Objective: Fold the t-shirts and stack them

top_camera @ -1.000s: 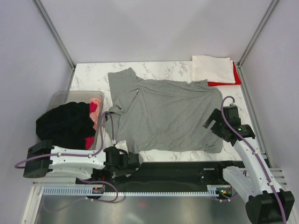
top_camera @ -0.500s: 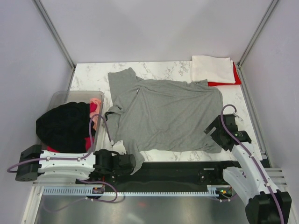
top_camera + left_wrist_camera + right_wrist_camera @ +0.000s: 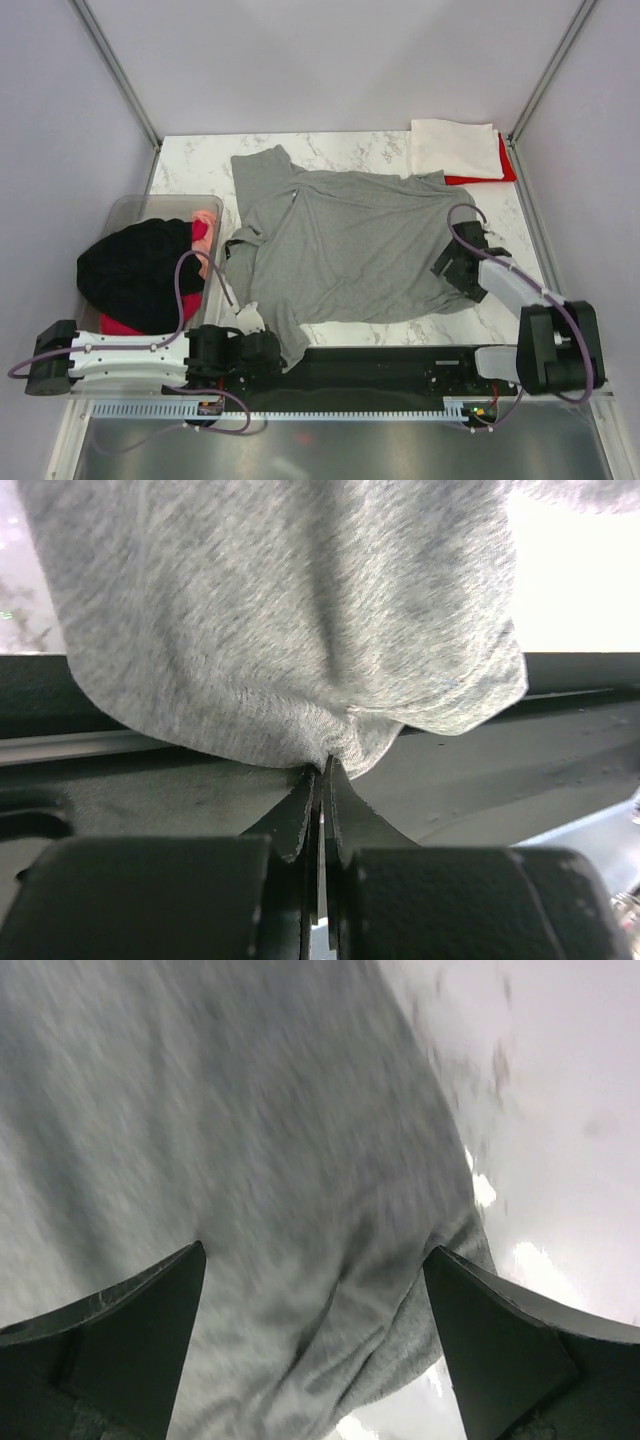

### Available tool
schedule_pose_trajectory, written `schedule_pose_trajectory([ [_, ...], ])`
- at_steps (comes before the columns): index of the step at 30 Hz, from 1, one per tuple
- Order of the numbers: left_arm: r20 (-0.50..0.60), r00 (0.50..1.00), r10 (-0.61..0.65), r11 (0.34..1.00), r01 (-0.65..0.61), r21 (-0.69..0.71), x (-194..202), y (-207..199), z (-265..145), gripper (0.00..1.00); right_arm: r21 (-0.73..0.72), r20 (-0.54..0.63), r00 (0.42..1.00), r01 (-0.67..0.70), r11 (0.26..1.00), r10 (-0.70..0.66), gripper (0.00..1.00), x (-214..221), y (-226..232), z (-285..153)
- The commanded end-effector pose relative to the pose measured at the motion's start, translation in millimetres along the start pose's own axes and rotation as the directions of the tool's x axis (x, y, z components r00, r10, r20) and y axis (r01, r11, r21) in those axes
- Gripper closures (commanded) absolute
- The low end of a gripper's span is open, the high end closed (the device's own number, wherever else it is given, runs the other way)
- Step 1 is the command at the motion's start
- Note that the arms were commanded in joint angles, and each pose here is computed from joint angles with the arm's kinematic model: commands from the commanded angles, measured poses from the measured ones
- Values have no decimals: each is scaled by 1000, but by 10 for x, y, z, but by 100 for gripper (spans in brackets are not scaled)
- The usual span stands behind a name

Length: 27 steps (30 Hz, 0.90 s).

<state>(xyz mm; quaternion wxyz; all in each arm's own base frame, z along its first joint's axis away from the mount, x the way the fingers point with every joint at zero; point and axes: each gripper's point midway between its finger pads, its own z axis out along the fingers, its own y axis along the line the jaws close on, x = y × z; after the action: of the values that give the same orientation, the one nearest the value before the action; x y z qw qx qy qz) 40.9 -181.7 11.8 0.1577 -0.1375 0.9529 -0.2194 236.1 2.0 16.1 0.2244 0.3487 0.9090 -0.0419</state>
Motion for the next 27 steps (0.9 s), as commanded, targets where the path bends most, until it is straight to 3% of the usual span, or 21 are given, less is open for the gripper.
schedule_pose_trajectory([
  [1,77,997,-31,999,30,15,-131,61,117,98,-13,84,995,54,998,-53,2,-450,191,206],
  [5,78,997,-28,1000,27,16,-135,80,133,98,4,97,992,85,996,-85,2,-719,286,79],
  [8,78,997,-24,1000,23,14,-138,69,134,98,-7,114,993,42,999,-41,2,-701,197,-163],
  [10,80,997,-22,1000,22,10,-142,74,140,98,-34,187,982,-19,999,26,2,-766,113,-410],
  [14,77,997,-21,1000,20,15,-138,68,143,98,-100,219,967,-114,988,134,2,-548,-107,-670],
  [18,75,997,-19,1000,17,20,-136,54,138,98,-82,174,965,-186,979,197,9,-260,-267,-548],
  [21,73,997,-14,1000,13,21,-133,66,139,98,-61,141,965,-216,975,222,20,-134,-297,-408],
  [22,75,997,-17,1000,16,21,-138,73,143,98,-56,140,964,-221,974,227,25,-126,-296,-383],
  [27,72,997,-25,999,22,45,-134,58,134,98,-47,218,947,-233,971,237,29,-353,-256,-284],
])
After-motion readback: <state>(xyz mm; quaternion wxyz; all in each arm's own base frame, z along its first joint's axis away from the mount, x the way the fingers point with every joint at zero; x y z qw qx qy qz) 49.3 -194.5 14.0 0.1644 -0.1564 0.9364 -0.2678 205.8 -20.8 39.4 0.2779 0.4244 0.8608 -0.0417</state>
